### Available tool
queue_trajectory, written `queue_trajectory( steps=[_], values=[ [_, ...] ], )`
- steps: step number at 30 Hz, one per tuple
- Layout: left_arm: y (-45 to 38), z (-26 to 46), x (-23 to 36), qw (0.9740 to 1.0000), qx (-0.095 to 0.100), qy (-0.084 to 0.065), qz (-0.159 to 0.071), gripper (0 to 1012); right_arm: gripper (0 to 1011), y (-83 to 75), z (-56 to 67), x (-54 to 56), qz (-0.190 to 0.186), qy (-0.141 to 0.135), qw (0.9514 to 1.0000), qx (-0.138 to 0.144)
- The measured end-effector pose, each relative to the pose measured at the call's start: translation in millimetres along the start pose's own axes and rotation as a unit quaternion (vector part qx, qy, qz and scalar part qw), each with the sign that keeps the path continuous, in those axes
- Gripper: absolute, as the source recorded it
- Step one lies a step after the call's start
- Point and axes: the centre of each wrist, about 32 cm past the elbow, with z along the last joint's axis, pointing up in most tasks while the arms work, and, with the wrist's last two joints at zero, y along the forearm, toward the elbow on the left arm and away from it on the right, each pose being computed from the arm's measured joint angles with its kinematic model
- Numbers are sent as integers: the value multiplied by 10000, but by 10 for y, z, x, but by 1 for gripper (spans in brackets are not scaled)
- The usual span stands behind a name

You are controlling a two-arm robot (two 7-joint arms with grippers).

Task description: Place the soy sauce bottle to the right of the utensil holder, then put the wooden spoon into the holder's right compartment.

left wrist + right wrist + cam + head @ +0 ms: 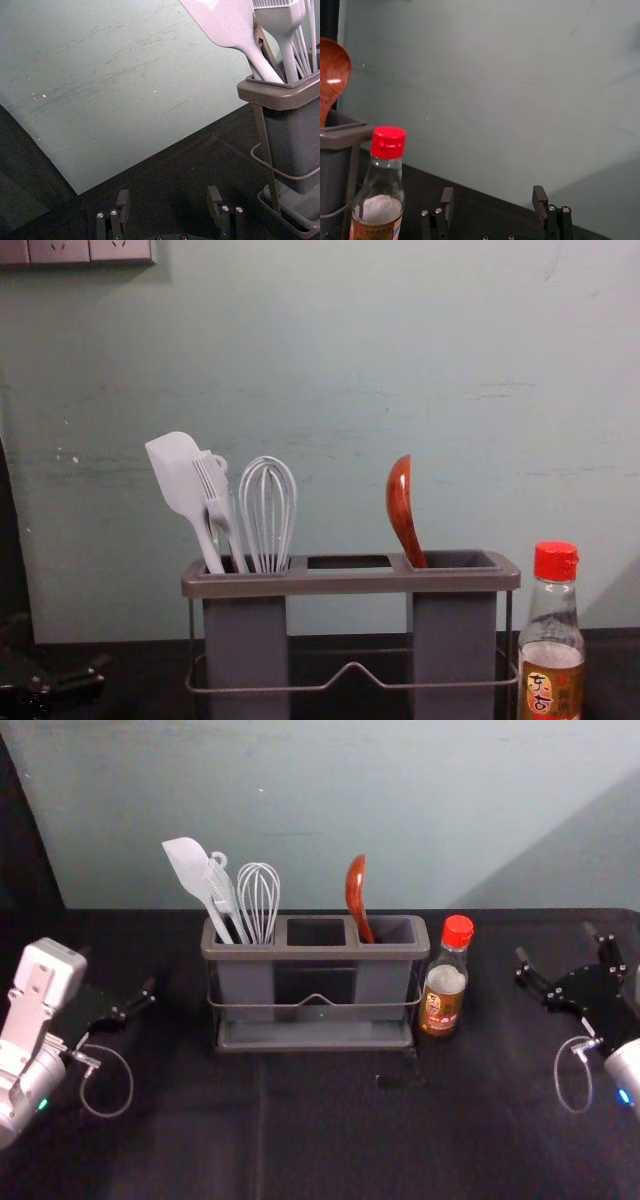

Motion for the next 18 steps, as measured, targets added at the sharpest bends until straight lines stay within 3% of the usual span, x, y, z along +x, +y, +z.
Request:
queue_trajectory(
  steps=[5,6,18],
  values=[
    [0,0,1,10000,-1,0,1,1011,1002,25,66,16,73,-22,9995,-313],
    [0,0,0,10000,0,0,1,1011,1002,44,102,27,139,-8,9986,-516],
    [0,0,1,10000,0,0,1,1012,1002,78,139,34,218,-31,9980,-594]
  ],
)
